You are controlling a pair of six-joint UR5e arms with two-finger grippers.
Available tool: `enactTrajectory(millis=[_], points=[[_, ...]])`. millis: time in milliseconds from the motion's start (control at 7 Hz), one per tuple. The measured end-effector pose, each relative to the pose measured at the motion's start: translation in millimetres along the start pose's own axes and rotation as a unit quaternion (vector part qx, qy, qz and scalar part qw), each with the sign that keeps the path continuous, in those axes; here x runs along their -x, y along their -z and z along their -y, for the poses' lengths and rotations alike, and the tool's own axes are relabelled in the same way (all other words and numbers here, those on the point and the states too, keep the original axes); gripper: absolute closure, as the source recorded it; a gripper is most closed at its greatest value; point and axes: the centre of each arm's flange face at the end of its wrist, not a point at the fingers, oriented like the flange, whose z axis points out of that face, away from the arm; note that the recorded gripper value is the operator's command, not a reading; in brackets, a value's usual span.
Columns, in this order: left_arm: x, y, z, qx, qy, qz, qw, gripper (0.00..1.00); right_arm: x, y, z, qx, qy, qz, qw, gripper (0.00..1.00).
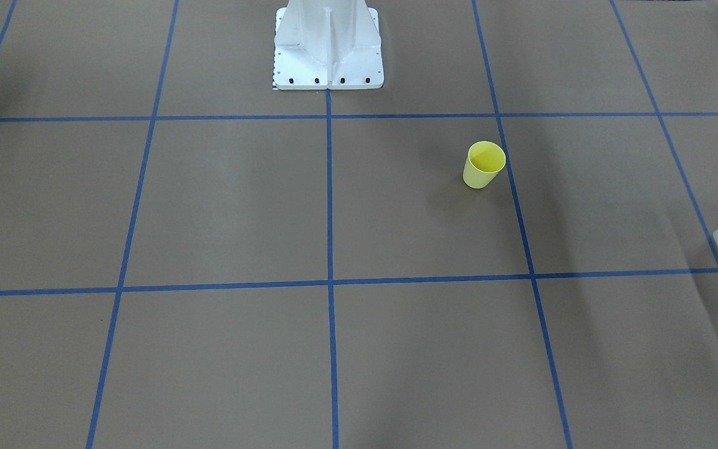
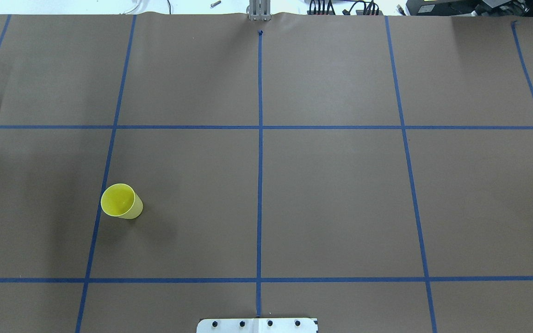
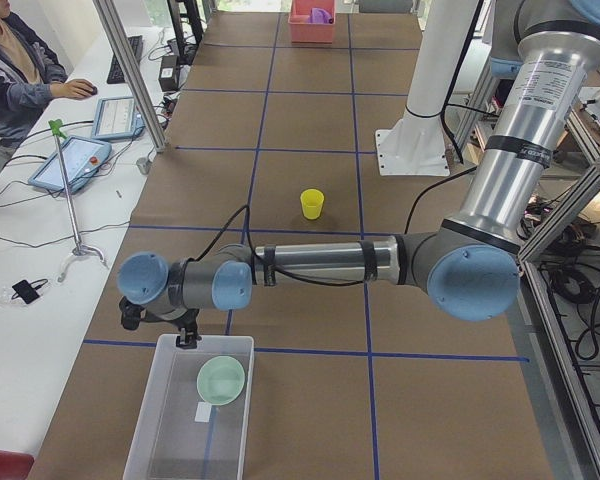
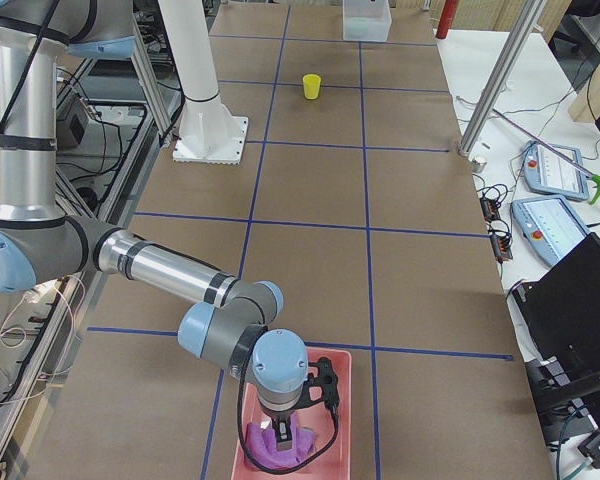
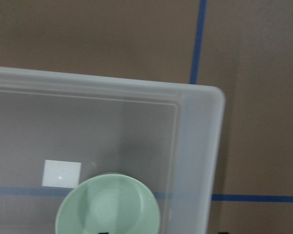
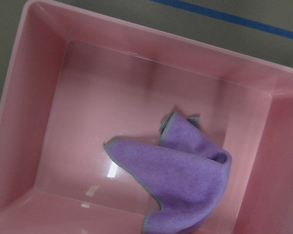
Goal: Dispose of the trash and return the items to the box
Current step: 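Reach the left gripper to the yellow cup and grasp it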
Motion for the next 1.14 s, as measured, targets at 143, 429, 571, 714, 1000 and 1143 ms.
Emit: enactTrajectory(millis=[143,429,571,714,1000,1143], points=[[-71.7,-9.1,-47.9,0.006,0.004,-0.003,1.0000,0.17,0.1,0.0,0.0,0.000,0.000,0.000,1.0000,0.00],[-209.5,-46.1,-135.0,0.035,0.010,0.005,0.9993,0.17,0.1,-0.5,-0.5,0.000,0.000,0.001,1.0000,0.00],[-262.4,-74.8,-174.3,0.037,-0.004,0.032,0.9988,0.17,-0.2,-1.4,-1.3,0.001,-0.001,0.002,1.0000,0.00],[-301.1,-104.5,-205.9,0.031,-0.014,0.051,0.9981,0.17,-0.3,-2.0,-1.8,0.001,-0.001,0.002,1.0000,0.00],[-351.7,-152.6,-249.0,0.027,-0.016,0.055,0.9980,0.17,-0.7,-3.0,-2.7,0.002,-0.002,0.003,1.0000,0.00],[-365.5,-171.2,-259.3,0.026,-0.017,0.060,0.9977,0.17,-1.0,-3.5,-2.9,0.002,-0.002,0.003,1.0000,0.00]])
